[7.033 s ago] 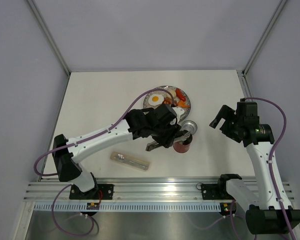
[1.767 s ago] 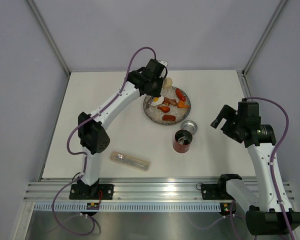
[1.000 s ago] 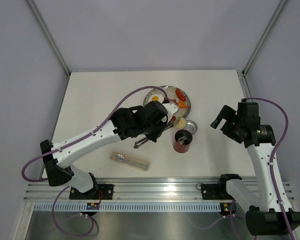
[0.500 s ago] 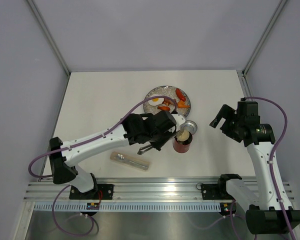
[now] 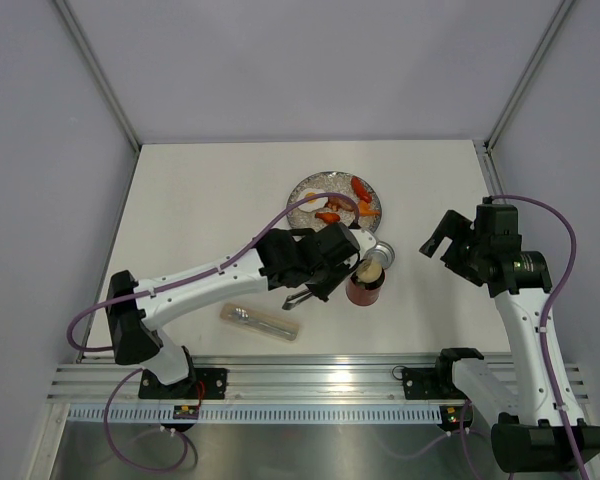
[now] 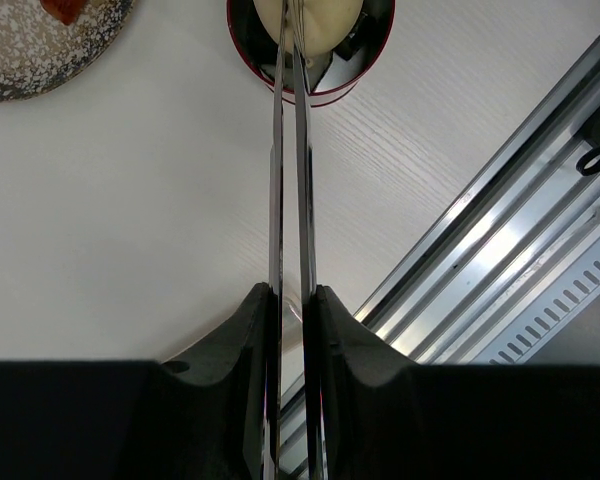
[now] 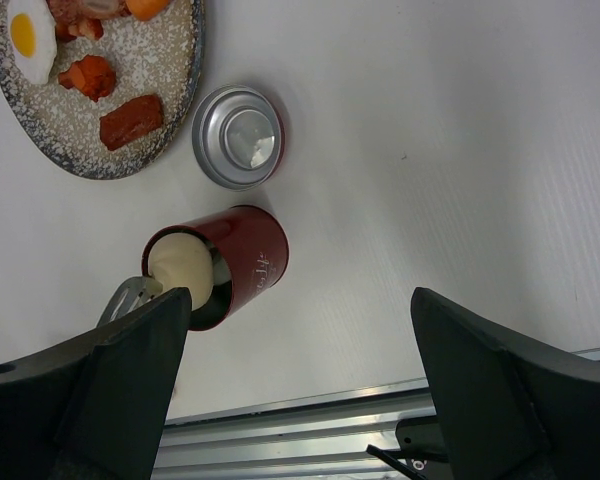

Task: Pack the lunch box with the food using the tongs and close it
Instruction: Place the fake food in the packing box, then place the clamp at the center of the board.

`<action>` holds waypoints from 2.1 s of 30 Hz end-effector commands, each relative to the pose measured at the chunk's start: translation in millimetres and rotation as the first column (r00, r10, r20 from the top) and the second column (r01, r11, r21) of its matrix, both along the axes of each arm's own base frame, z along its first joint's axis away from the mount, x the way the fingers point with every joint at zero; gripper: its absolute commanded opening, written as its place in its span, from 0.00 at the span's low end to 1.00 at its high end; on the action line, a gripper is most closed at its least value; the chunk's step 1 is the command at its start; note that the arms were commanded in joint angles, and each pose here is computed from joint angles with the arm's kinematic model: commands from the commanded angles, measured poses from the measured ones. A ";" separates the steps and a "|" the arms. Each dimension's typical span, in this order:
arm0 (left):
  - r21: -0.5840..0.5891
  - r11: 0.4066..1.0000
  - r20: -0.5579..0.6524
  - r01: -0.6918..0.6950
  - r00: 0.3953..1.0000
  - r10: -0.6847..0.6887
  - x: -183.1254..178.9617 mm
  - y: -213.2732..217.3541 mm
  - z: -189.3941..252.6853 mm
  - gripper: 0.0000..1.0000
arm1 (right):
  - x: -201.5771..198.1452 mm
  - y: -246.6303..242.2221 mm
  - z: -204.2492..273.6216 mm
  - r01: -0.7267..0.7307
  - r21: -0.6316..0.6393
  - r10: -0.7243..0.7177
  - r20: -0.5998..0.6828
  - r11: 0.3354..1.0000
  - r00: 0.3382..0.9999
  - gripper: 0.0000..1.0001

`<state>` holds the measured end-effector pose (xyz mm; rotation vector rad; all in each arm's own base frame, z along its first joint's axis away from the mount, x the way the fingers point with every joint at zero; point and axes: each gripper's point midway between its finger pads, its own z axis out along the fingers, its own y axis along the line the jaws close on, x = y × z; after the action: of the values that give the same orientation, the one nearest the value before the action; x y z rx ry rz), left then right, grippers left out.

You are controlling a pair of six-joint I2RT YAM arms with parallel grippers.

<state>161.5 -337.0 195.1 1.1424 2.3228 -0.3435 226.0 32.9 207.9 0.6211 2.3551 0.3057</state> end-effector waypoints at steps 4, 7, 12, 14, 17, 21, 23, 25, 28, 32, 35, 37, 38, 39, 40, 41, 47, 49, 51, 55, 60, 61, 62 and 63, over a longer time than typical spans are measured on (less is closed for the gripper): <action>-0.024 1.000 0.018 -0.011 1.000 0.012 1.7 -5.9 6.6 0.24 | 1.2 1.3 5.6 -0.006 0.002 0.006 0.031 1.000 1.000 1.00; -0.026 1.000 0.022 -0.014 1.000 0.014 1.8 -5.7 8.9 0.31 | 1.6 1.6 6.4 -0.006 0.005 0.006 0.035 1.000 0.999 0.99; -0.019 1.000 0.026 -0.009 1.000 0.010 1.7 -6.0 11.4 0.39 | 0.3 1.4 5.8 -0.004 0.005 0.004 0.034 1.000 0.999 0.99; -0.018 1.000 0.027 -0.007 1.000 0.007 1.5 -6.7 12.5 0.42 | -0.2 1.1 5.9 -0.003 0.003 0.003 0.034 1.000 0.999 1.00; -0.024 1.000 0.024 0.000 1.000 0.001 0.5 -8.6 15.1 0.46 | 0.0 1.0 5.6 -0.003 0.003 0.003 0.032 1.000 0.999 0.99; -0.043 0.999 0.026 0.005 1.000 -0.004 -1.0 -11.0 22.7 0.48 | 0.5 0.5 7.2 -0.001 0.001 0.001 0.037 1.000 0.999 0.99; -0.053 0.999 0.029 0.003 1.000 -0.001 -0.5 -10.8 26.8 0.50 | 0.6 1.0 7.9 -0.003 0.004 0.003 0.039 1.000 0.999 1.00; -0.067 0.998 0.029 0.008 1.000 -0.006 -1.6 -12.5 31.3 0.51 | 0.6 1.4 7.9 -0.003 0.006 0.002 0.038 1.000 0.999 0.99; -0.079 0.997 0.030 0.007 1.000 -0.005 -2.3 -12.6 35.9 0.52 | -0.2 1.4 7.8 -0.003 0.006 0.002 0.037 1.000 0.999 1.00; -0.097 0.995 0.039 0.001 0.999 0.002 -1.2 -12.1 43.2 0.52 | -0.1 1.1 8.7 -0.001 0.006 0.001 0.040 1.000 0.999 1.00; -0.117 0.993 0.057 -0.009 0.998 0.015 1.4 -11.7 52.7 0.51 | -1.3 1.4 7.4 -0.004 0.005 0.004 0.035 1.000 0.999 1.00; -0.147 0.989 0.086 -0.026 0.996 0.039 6.1 -9.0 67.5 0.51 | -1.8 0.8 7.7 -0.002 0.002 0.002 0.039 1.000 0.999 0.99; -0.154 0.987 0.099 -0.036 0.994 0.052 8.5 -7.1 72.1 0.51 | -1.9 0.5 7.1 0.000 0.002 0.000 0.037 1.000 0.999 0.99; -0.164 0.985 0.120 -0.062 0.989 0.082 15.8 -0.7 79.7 0.51 | -2.3 0.7 6.9 -0.001 0.003 0.001 0.037 1.000 0.999 0.99; -0.172 0.982 0.128 -0.078 0.987 0.100 20.7 3.1 83.9 0.51 | -2.3 0.8 6.9 0.000 0.005 0.000 0.037 1.000 0.999 0.99; -0.178 0.979 0.135 -0.096 0.984 0.120 26.1 7.7 86.0 0.51 | -2.0 1.4 6.2 -0.003 0.006 0.002 0.037 1.000 0.999 0.99; -0.321 0.894 0.144 -0.311 0.918 0.371 97.6 57.9 98.6 0.50 | -1.5 2.2 1.3 -0.004 0.011 0.004 0.029 1.000 1.000 1.00; -0.330 0.850 0.158 -0.410 0.864 0.478 126.7 85.8 88.8 0.50 | -0.6 3.1 -0.1 -0.007 0.014 0.006 0.027 1.000 1.000 0.99; -0.370 0.791 0.178 -0.488 0.798 0.576 156.3 107.7 85.5 0.50 | 0.4 3.4 -1.5 -0.009 0.014 0.008 0.023 1.000 1.000 0.99; -0.406 0.700 0.175 -0.588 0.702 0.691 200.9 139.0 64.8 0.52 | 0.7 2.1 -1.1 -0.009 0.006 0.009 0.023 1.000 1.000 0.99; -0.394 0.567 0.147 -0.723 0.559 0.816 254.9 179.6 12.2 0.52 | 0.4 -0.3 -8.1 -0.004 -0.006 0.004 0.008 1.000 1.000 1.00; -0.391 0.552 0.134 -0.737 0.547 0.826 260.9 183.3 4.7 0.52 | 1.3 0.3 -9.5 -0.006 -0.005 0.006 0.005 1.000 1.000 1.00; -0.404 0.538 0.127 -0.740 0.537 0.834 267.9 184.3 1.9 0.52 | 1.0 1.1 -12.1 -0.009 -0.001 0.009 -0.004 1.000 1.000 0.99; -0.398 0.528 0.131 -0.751 0.523 0.842 273.0 187.2 -4.6 0.52 | 1.7 1.4 -14.0 -0.010 0.000 0.010 -0.013 1.000 1.000 1.00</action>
<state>398.5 -154.4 178.6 0.0012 2.2634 -0.0887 222.2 33.9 197.2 0.6279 2.3705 0.3095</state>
